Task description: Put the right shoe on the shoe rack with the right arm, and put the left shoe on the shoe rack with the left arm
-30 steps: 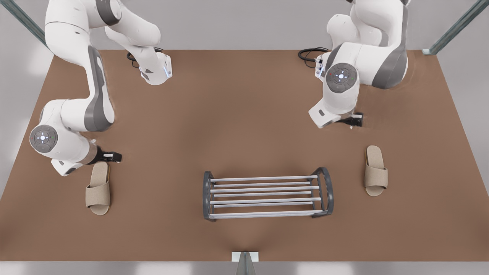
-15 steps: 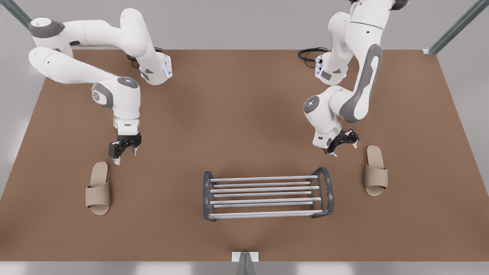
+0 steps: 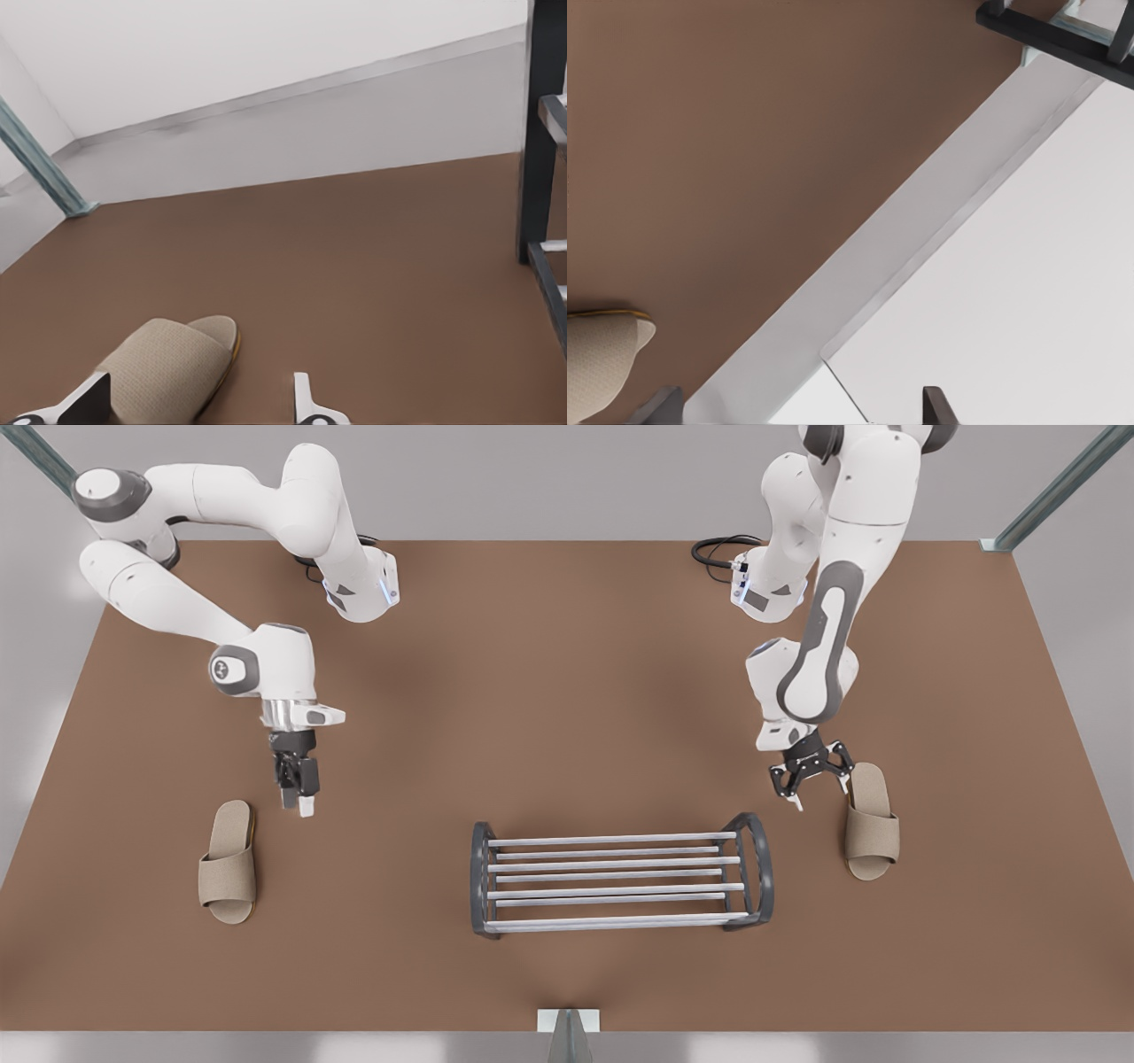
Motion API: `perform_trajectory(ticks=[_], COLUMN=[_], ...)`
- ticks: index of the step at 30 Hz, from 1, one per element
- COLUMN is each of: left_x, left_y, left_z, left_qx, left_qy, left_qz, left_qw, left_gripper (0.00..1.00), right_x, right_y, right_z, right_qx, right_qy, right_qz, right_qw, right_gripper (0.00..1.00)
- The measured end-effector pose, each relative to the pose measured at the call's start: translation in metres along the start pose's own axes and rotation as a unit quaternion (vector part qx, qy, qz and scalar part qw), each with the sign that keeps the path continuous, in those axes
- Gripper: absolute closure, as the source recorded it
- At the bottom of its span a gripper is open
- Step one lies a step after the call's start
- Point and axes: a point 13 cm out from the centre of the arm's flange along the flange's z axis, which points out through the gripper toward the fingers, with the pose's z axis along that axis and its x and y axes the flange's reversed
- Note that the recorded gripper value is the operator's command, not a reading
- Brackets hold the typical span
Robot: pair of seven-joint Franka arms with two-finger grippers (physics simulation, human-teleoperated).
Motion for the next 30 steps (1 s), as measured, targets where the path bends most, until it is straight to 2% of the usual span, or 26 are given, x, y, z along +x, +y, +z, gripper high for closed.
perform_trajectory(ticks=[5,10,13,17,20,25,30], left_x=[0.008,0.044,0.057,0.048,0.048,0.046,0.052], left_y=[0.020,0.041,0.055,0.062,0.069,0.056,0.058], left_z=[-0.001,0.008,0.024,0.042,0.057,0.068,0.083], left_qx=[0.024,0.018,0.008,0.005,0.008,0.028,0.032], left_qy=[0.002,0.019,0.019,0.003,-0.003,-0.008,0.001], left_qz=[-0.075,-0.112,-0.120,-0.138,-0.121,-0.069,-0.063], left_qw=[0.997,0.993,0.993,0.990,0.993,0.997,0.998], left_gripper=[0.00,0.00,0.00,0.00,0.00,0.00,0.00], right_x=[-0.010,-0.001,-0.010,-0.024,-0.005,-0.024,-0.009], right_y=[0.022,0.080,0.106,0.159,0.202,0.181,0.207], right_z=[0.002,0.008,0.014,0.029,0.051,0.026,0.012], right_qx=[-0.019,-0.034,-0.027,-0.030,-0.027,0.032,0.019], right_qy=[-0.018,-0.034,-0.040,-0.052,-0.048,-0.042,-0.035], right_qz=[-0.104,-0.199,-0.282,-0.379,-0.439,-0.497,-0.503], right_qw=[0.994,0.979,0.958,0.924,0.897,0.866,0.863], right_gripper=[0.00,0.00,0.00,0.00,0.00,0.00,0.00])
